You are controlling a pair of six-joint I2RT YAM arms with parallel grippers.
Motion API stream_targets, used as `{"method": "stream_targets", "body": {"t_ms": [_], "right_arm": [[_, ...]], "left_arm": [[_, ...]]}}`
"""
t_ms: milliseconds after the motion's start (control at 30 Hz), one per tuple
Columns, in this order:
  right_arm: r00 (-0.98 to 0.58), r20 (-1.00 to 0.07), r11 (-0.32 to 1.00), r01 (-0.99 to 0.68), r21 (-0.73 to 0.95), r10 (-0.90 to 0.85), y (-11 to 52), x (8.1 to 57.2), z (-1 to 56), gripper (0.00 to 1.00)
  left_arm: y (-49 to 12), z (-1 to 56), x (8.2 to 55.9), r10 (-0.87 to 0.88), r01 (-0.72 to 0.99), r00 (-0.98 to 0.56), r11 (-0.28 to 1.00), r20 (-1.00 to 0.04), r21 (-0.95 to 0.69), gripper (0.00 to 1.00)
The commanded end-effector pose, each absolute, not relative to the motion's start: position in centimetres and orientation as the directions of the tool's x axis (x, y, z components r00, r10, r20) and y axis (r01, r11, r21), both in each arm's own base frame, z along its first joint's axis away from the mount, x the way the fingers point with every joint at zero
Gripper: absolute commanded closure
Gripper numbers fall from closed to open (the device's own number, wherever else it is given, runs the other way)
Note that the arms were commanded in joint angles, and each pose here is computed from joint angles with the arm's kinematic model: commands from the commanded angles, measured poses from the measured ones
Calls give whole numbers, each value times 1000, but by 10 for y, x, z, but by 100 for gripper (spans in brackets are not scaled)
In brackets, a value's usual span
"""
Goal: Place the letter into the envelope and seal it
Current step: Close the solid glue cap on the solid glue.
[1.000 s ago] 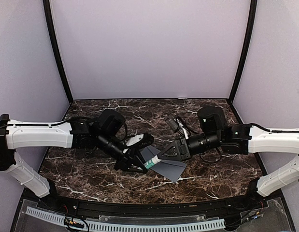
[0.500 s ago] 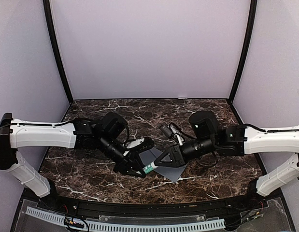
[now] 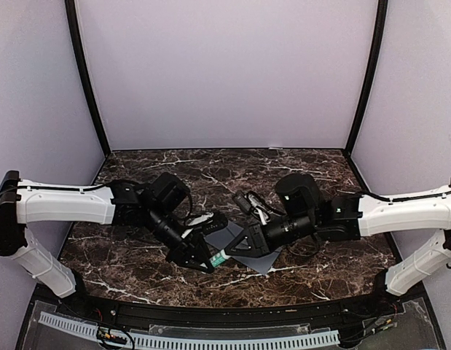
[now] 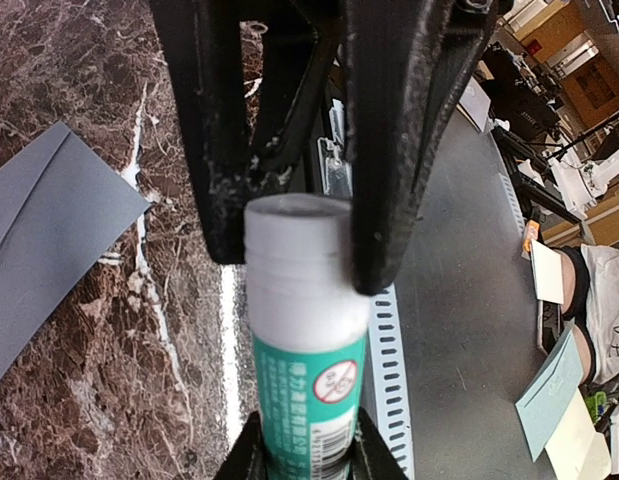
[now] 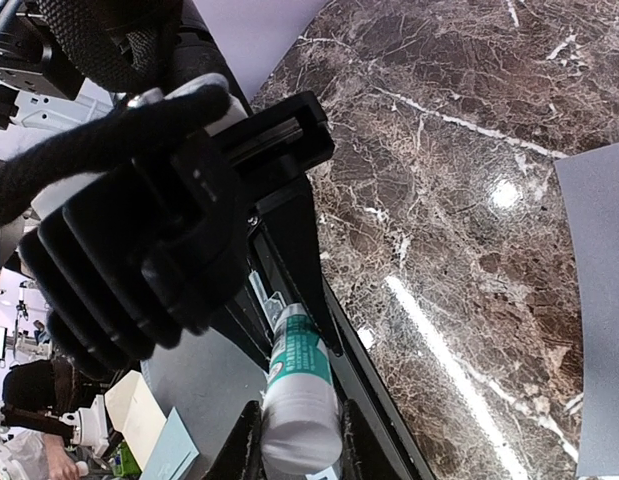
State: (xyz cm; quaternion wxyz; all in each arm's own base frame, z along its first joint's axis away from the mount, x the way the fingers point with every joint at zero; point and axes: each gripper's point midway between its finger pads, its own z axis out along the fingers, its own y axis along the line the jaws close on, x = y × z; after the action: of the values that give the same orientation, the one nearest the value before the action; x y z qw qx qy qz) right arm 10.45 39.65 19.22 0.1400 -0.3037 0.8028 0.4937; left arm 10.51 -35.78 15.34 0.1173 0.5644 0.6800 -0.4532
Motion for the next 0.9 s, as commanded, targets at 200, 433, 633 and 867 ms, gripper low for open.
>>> {"method": "stream_targets", "body": {"t_ms": [200,433,633,867], "right_arm": [[-752,-510,194,-623,758,-418,422,63,188,96],[-750,-497,175,-613,771,-437,428,55,184,96],[-739,-516,205,-638,742,-433,424,58,188,97],[-728,-555,316,-679,662,-403,404,76,200,97]], "left_arm": [[-377,203,125,496,924,-266,-113,-827,-365,100],[-373,214,131,453,930,-270,-105,-850,-351,100],[-372,209,134,467,932,-272,-91,-842,-352,100],[-371,207,134,481,936,-258,-91,-838,-340,63]]}}
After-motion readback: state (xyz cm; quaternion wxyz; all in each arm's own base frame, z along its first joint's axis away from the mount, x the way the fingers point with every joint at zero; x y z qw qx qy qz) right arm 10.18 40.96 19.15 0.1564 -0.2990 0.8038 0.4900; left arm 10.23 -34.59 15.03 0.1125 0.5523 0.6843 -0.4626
